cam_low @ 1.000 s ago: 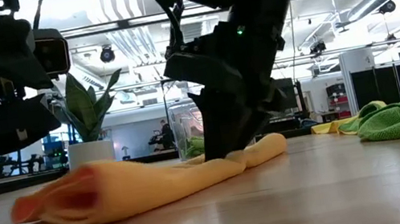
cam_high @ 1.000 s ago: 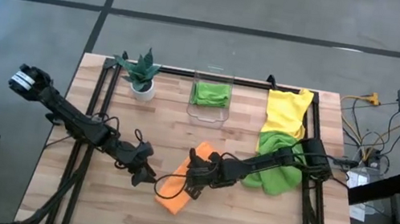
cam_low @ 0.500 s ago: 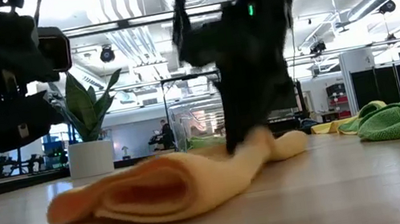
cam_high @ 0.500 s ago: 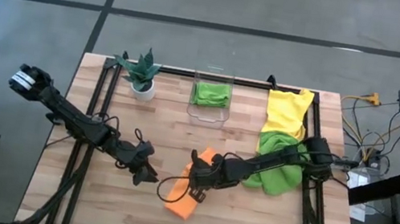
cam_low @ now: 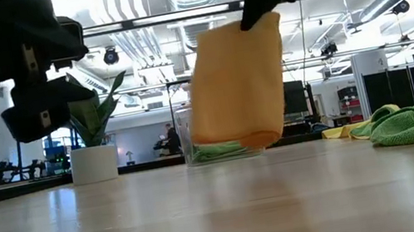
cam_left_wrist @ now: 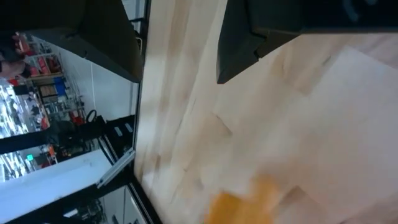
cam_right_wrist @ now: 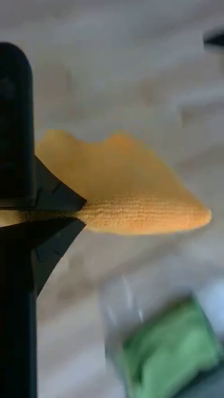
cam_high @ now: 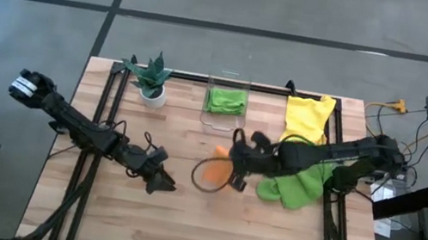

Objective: Fold microfiber towels
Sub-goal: Put the folded orange towel into the transparent bin

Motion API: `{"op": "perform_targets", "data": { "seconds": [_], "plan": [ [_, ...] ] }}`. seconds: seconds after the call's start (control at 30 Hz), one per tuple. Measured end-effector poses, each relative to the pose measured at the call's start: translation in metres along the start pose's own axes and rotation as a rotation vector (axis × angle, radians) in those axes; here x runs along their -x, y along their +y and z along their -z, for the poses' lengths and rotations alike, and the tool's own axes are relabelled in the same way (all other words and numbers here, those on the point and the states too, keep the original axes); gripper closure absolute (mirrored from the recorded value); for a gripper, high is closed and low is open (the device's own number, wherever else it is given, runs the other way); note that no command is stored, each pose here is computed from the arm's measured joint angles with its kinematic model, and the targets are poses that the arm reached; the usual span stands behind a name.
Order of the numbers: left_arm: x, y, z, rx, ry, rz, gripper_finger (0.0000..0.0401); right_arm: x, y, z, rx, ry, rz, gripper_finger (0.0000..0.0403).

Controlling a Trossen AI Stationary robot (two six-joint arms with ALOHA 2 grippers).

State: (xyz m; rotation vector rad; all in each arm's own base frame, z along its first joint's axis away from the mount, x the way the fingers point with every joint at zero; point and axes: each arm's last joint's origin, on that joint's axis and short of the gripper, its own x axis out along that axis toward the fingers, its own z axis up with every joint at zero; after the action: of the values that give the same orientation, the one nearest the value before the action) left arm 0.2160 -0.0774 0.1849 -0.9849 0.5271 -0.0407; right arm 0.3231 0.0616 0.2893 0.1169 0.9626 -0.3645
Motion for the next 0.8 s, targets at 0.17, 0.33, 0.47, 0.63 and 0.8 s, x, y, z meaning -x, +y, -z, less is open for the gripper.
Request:
{"op": "perform_targets", "data": {
  "seconds": [0.17,0.33,0.47,0.63,0.8],
  "plan": [
    [0.000,0.001,-0.002,-0.001,-0.013,-0.007,0.0210,-0.003,-0.018,-0.007,0.047,-0.032,0.126,0.0394],
    [0.000,0.001,-0.001,0.001,-0.011,-0.011,0.0210,-0.024,-0.012,-0.005,0.119,-0.032,0.264,0.0394],
    [0.000,0.001,-0.001,0.003,-0.011,-0.011,0.0210,-0.039,0.022,0.004,0.151,-0.047,0.228,0.0394],
    [0.000,0.001,-0.001,0.004,-0.010,-0.011,0.0210,-0.053,0.083,0.024,0.209,-0.044,0.129,0.0394],
    [0.000,0.001,-0.001,0.003,-0.009,-0.012,0.0210,-0.048,0.116,0.023,0.169,-0.068,0.069,0.0394]
  ]
}}
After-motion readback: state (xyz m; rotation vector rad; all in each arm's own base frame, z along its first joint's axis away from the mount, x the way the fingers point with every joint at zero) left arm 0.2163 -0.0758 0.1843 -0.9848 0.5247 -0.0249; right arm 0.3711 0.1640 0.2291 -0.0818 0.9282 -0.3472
